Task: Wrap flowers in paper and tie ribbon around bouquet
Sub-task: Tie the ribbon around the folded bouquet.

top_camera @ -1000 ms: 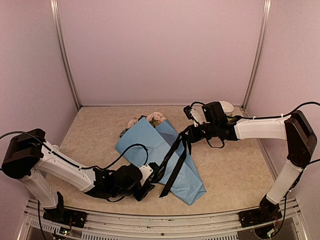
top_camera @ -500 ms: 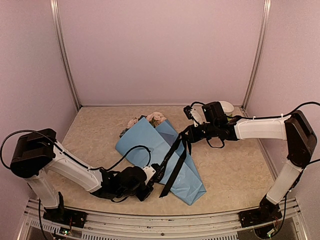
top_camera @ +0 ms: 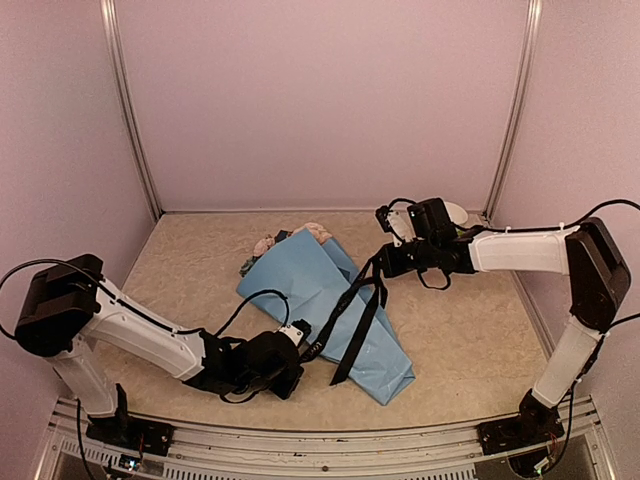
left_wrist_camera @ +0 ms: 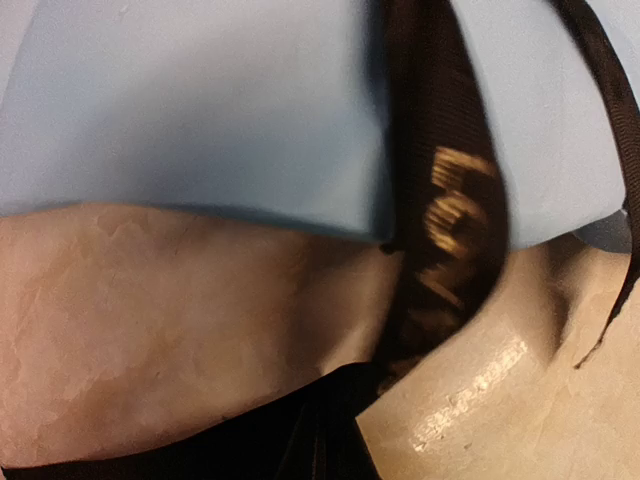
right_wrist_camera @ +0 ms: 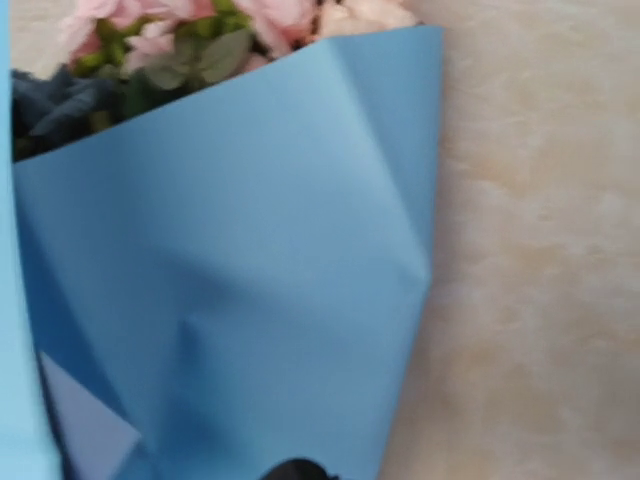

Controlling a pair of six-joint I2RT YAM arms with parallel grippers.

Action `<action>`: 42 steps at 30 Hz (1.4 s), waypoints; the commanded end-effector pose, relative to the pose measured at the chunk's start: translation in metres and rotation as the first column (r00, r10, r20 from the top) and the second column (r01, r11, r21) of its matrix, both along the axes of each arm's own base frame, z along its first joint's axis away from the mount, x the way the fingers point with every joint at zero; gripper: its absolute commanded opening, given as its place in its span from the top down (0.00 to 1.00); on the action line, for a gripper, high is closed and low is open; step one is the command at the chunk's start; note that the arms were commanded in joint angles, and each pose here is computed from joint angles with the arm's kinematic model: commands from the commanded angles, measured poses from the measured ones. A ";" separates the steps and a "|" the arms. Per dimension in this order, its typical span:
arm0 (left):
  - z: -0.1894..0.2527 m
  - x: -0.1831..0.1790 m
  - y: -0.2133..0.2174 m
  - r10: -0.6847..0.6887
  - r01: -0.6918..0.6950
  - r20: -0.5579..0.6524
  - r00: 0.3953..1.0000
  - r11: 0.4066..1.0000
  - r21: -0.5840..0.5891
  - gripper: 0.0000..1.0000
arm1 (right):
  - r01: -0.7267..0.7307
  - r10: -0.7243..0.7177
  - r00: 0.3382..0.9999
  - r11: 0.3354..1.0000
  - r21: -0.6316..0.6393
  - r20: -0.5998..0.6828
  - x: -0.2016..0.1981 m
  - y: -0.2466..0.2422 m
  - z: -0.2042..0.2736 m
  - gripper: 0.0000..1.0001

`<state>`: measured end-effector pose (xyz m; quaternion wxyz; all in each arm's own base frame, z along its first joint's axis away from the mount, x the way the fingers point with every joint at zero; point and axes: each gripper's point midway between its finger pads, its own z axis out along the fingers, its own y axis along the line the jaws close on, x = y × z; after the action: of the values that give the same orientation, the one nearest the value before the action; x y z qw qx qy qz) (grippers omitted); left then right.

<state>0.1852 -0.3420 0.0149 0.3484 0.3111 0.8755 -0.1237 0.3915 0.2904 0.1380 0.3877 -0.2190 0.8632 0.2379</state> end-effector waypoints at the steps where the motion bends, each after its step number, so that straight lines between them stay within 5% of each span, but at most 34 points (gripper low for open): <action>1: -0.027 -0.021 0.053 0.182 -0.162 -0.138 0.974 0.976 0.147 1.00 | 0.090 -0.082 0.992 0.993 -0.078 0.099 0.028 -0.016 0.014 1.00; 16: -0.036 -0.048 0.080 0.299 -0.257 -0.241 0.923 0.947 0.193 1.00 | 0.354 -0.253 0.906 0.892 -0.280 0.340 0.080 -0.058 0.049 1.00; 21: -0.033 -0.043 0.076 0.279 -0.238 -0.210 0.937 0.950 0.202 1.00 | 0.252 -0.197 0.960 0.919 -0.305 0.200 0.069 -0.043 0.006 0.99; 29: -0.021 -0.036 0.057 0.219 -0.183 -0.160 0.962 0.959 0.214 1.00 | 0.137 -0.151 0.988 0.954 -0.266 -0.035 0.050 -0.036 -0.037 0.45; 34: -0.021 -0.035 0.053 0.209 -0.174 -0.148 0.967 0.960 0.220 1.00 | 0.149 -0.178 0.976 0.966 -0.212 -0.125 0.044 -0.055 -0.031 0.35; 42: -0.019 -0.034 0.050 0.194 -0.161 -0.138 0.971 0.962 0.222 1.00 | 0.065 -0.125 0.950 0.976 -0.208 -0.288 0.031 -0.063 -0.074 0.34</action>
<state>0.1609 -0.3061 0.0134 0.2845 0.2273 0.9294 -0.0603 0.4396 0.2157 0.0890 0.2963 -0.1555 0.9328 0.1336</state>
